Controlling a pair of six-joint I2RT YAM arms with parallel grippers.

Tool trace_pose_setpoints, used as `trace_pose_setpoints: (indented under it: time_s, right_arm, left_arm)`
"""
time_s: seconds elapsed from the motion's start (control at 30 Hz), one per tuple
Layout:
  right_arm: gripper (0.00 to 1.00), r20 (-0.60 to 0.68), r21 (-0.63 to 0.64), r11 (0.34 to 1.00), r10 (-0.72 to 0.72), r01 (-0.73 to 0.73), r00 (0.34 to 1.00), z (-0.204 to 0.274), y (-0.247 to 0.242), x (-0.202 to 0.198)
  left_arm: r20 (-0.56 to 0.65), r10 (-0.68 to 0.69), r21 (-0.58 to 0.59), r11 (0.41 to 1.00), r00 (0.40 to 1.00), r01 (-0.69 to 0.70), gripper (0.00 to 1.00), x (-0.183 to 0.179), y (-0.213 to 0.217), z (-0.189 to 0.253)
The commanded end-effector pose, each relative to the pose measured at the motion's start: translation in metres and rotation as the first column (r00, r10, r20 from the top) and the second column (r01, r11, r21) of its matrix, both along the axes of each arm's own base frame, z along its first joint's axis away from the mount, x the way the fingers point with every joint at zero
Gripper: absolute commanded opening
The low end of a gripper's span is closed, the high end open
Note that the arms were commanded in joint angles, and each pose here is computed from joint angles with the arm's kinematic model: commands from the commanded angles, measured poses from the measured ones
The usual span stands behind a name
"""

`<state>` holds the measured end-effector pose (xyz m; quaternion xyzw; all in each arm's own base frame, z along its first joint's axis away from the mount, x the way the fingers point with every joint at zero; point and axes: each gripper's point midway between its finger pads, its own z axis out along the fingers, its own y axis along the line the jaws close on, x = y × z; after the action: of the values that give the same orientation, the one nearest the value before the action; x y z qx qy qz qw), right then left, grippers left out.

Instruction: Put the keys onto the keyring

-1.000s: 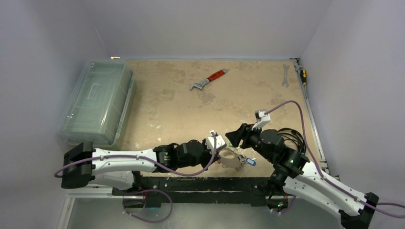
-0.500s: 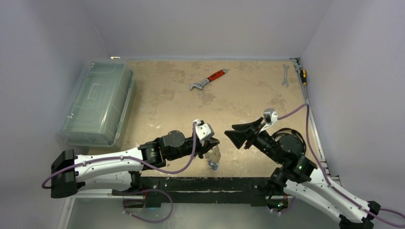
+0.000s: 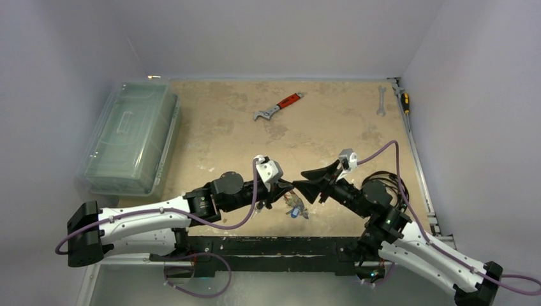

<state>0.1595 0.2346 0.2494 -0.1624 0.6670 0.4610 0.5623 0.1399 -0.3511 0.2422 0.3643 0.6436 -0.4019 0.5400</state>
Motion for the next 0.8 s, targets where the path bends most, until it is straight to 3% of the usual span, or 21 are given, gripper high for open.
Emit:
trace_pose_setpoints:
  time_s: [0.0,0.2,0.4,0.6,0.77]
  right_arm:
    - [0.58,0.040,0.045,0.999,-0.002,0.001,0.999,0.009,-0.001,-0.001]
    - [0.56,-0.084,0.021,0.998,-0.053,0.055,0.995,-0.023,-0.005,0.005]
    - [0.56,-0.124,0.040,0.996,-0.072,0.077,0.990,-0.026,-0.014,0.001]
    - [0.57,-0.117,0.017,0.992,-0.119,0.122,0.986,-0.023,-0.022,0.005]
    - [0.56,-0.094,0.010,0.998,-0.068,0.069,0.993,-0.024,-0.016,-0.001]
  left_arm:
    - [-0.035,0.103,-0.044,0.994,0.994,-0.105,0.00,0.018,0.001,0.004]
    - [-0.122,0.085,-0.051,0.995,0.989,-0.091,0.00,0.014,-0.009,-0.026]
    - [-0.209,0.209,-0.030,0.975,0.955,-0.220,0.00,0.031,-0.005,-0.040]
    - [-0.275,0.139,-0.143,0.972,0.951,-0.184,0.00,0.023,-0.019,-0.009]
    - [-0.385,0.229,-0.124,0.947,0.894,-0.296,0.00,0.033,-0.013,0.000]
